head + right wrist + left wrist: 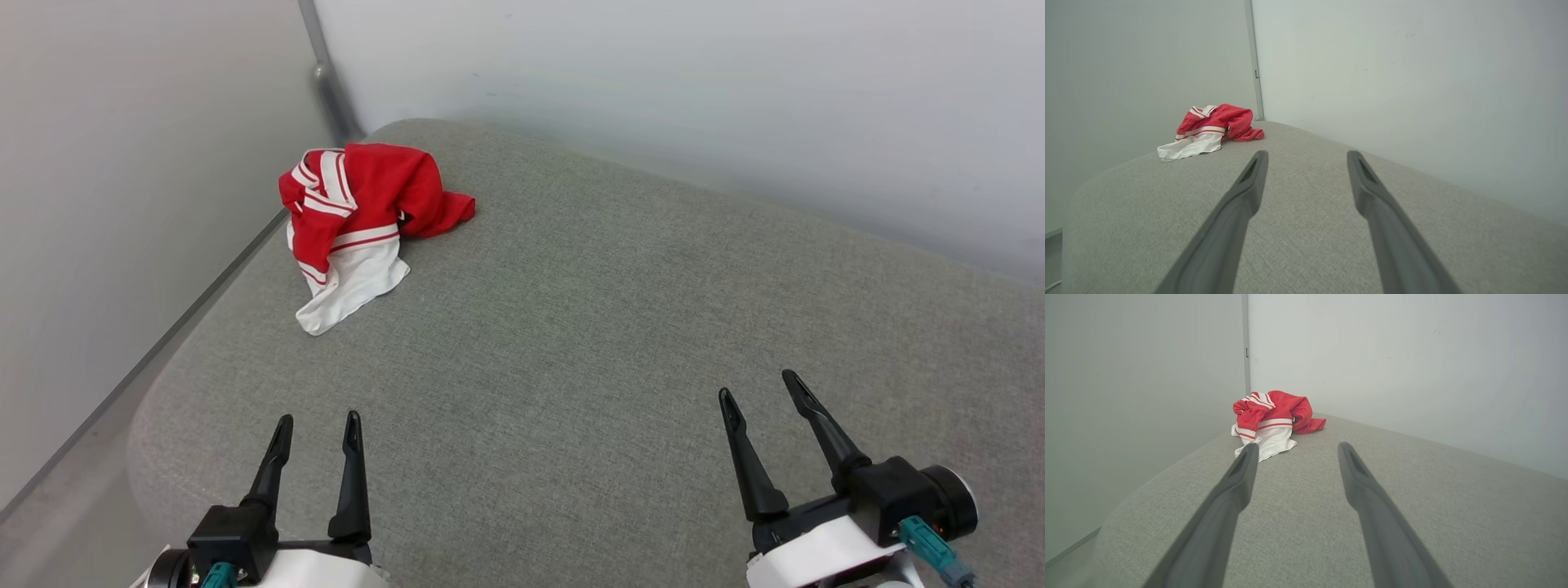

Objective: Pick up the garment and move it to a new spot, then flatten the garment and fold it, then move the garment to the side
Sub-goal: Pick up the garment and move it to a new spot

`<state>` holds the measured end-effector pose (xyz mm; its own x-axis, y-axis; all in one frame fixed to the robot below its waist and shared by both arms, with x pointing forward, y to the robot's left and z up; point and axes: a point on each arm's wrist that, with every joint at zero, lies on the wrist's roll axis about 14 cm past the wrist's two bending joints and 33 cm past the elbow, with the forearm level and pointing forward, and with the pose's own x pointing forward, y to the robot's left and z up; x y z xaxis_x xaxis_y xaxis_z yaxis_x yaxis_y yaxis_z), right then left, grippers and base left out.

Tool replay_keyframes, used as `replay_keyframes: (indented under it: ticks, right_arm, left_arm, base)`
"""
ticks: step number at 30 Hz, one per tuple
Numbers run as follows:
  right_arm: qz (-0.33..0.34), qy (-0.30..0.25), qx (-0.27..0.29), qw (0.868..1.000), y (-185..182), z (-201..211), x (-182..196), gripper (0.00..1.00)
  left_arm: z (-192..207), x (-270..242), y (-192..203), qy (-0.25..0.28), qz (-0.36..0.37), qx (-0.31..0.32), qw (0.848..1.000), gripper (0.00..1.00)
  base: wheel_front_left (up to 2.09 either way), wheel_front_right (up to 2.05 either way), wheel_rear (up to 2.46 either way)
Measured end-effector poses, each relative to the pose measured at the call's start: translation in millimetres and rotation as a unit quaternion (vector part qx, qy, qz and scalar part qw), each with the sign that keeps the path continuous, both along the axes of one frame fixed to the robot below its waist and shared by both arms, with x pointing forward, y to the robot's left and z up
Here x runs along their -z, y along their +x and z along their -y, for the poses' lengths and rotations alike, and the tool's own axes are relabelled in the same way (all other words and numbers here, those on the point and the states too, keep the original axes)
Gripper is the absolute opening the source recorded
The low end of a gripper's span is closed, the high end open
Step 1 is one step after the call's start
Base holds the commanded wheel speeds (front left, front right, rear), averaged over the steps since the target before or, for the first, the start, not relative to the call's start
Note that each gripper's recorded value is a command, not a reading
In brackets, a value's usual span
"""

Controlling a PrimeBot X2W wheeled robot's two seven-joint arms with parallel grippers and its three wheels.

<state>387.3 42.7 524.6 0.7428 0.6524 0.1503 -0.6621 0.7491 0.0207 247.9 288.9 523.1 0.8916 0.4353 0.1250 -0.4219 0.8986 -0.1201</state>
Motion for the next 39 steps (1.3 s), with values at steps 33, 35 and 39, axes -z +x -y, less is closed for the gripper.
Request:
replay_keyframes:
  ticks: [33, 35, 39]
  right_arm:
    - [-0.009, -0.045, 0.057, 0.997, 66, 55, 60, 1.0]
    - [-0.014, -0.049, 0.067, 0.996, 71, 62, 67, 1.0]
    - [-0.028, -0.056, 0.083, 0.995, 78, 76, 84, 1.0]
  left_arm:
    - [-131, 60, 166, 0.02, -0.278, 0.036, 0.96, 1.0]
    - [-137, 60, 186, 0.004, -0.307, 0.043, 0.951, 1.0]
    - [-148, 71, 208, -0.011, -0.386, 0.054, 0.921, 1.0]
  base:
    - [0.0, 0.0, 0.0]
    - [0.0, 0.0, 0.0]
    - [0.0, 0.0, 0.0]
